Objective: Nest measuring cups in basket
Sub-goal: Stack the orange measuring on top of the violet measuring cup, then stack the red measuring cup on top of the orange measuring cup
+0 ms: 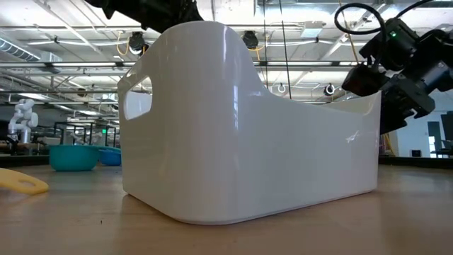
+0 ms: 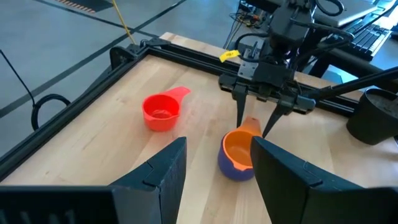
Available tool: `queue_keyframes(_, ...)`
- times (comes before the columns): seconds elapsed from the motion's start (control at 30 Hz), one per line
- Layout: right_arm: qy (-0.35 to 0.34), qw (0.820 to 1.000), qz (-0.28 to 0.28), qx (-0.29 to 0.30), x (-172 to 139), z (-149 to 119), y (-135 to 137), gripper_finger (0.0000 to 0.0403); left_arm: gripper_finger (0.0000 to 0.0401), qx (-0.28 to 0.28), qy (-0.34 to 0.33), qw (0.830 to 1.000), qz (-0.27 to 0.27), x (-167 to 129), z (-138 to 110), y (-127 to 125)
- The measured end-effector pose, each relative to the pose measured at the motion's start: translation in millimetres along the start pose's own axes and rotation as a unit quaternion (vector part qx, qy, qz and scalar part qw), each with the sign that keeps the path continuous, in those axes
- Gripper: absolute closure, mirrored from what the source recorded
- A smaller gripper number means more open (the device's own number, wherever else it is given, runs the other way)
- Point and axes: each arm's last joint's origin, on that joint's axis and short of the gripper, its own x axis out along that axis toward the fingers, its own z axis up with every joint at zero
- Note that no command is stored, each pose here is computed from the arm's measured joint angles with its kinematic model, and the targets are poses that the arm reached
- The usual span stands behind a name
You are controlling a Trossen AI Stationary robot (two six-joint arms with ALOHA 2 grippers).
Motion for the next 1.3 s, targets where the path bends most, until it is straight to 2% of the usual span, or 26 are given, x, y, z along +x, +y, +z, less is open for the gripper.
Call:
queue_keyframes(0.2,-0.028,1.0,0.002,-0.004,11,8,-1,0.0179,0.0219,0.001,0.0,1.0,0.0,0,0,0)
queue_keyframes(0.47,-0.013,1.0,0.011,-0.022,23,24,-1,0.0179,0.0219,0.002,0.0,1.0,0.0,0,0,0)
queue_keyframes(0.73,0.017,1.0,0.018,-0.011,16,20,0,0.0179,0.0219,0.004,0.01,1.0,-0.006,0,-2,0)
queue_keyframes(0.9,-0.015,1.0,0.013,-0.018,2,27,1,0.0179,0.0219,0.004,0.015,1.0,-0.005,0,-3,0)
queue_keyframes(1.03,-0.039,0.999,-0.03,-0.016,-13,35,-9,0.0179,0.0219,0.004,0.017,1.0,-0.006,0,-3,0)
queue_keyframes(1.1,-0.022,0.998,-0.064,-0.016,-20,41,-16,0.0179,0.0219,0.005,0.018,1.0,-0.007,0,-3,0)
queue_keyframes(1.3,0.012,0.993,-0.115,-0.036,-35,70,-39,0.0179,0.0219,0.016,0.018,1.0,-0.01,0,-3,0)
